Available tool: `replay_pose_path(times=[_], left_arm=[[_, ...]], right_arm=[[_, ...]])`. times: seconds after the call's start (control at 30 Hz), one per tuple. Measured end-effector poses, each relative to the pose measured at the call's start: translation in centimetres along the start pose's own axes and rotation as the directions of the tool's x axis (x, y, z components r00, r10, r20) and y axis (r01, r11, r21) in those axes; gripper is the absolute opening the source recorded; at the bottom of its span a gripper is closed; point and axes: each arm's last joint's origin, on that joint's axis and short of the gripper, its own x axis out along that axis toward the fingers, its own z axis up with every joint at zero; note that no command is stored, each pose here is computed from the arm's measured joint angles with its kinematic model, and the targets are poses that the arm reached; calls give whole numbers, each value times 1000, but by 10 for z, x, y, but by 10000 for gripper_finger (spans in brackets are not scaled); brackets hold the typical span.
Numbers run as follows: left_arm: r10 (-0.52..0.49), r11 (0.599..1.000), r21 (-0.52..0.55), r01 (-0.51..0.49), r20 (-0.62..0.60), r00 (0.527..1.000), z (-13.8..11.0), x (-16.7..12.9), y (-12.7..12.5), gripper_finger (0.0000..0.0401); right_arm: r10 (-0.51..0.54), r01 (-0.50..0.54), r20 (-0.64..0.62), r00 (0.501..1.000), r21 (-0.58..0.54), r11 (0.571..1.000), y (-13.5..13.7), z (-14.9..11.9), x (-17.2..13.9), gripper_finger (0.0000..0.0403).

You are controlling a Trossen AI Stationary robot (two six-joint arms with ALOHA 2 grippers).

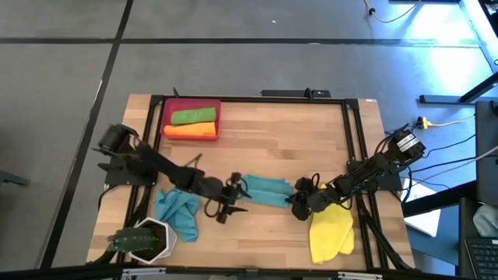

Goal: Roll microfiber towels into tight, uniform cylinder then place into a basket
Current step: Roll the blue microfiber towel

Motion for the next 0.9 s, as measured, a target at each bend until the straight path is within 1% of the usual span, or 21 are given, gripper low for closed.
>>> replay_pose_path(times=[0.07, 0.17, 0.27, 0.37, 0.43, 0.5, 0.57, 0.7, 0.8, 0.9], left_arm=[[9, 1000, 26, -8, -26, 1000, -4, 15, -3, 209], [9, 1000, 24, -7, -72, 997, -12, 36, 1, 208], [20, 999, -31, -24, -124, 992, -20, 54, 16, 208], [49, 993, -92, -71, -222, 974, -33, 63, 34, 208], [43, 989, -128, -79, -269, 962, -40, 67, 44, 208], [26, 985, -157, -73, -284, 959, -42, 67, 52, 208], [10, 982, -177, -64, -288, 958, -44, 67, 55, 208], [1, 982, -179, -54, -286, 958, -44, 67, 54, 208], [-1, 983, -178, -53, -287, 958, -44, 67, 53, 208], [-1, 982, -181, -54, -289, 957, -44, 67, 53, 208]], right_arm=[[0, 0, 0, 1000, 0, 1000, 0, 0, 0, 7], [-1, 1, 1, 1000, -3, 1000, 0, 0, 0, 8], [7, -7, 6, 1000, -26, 1000, 1, 0, 0, 11], [21, -20, 13, 1000, -83, 996, 2, 1, 0, 27], [34, -31, 19, 999, -129, 991, 3, 1, 0, 46], [44, -40, 23, 999, -157, 987, 4, 3, -2, 70], [57, -52, 22, 998, -189, 981, 5, 5, -4, 100], [117, -102, 49, 992, -246, 964, 13, 14, -13, 162], [175, -138, 86, 981, -327, 935, 20, 22, -23, 198], [223, -148, 121, 967, -441, 885, 32, 27, -32, 214]])
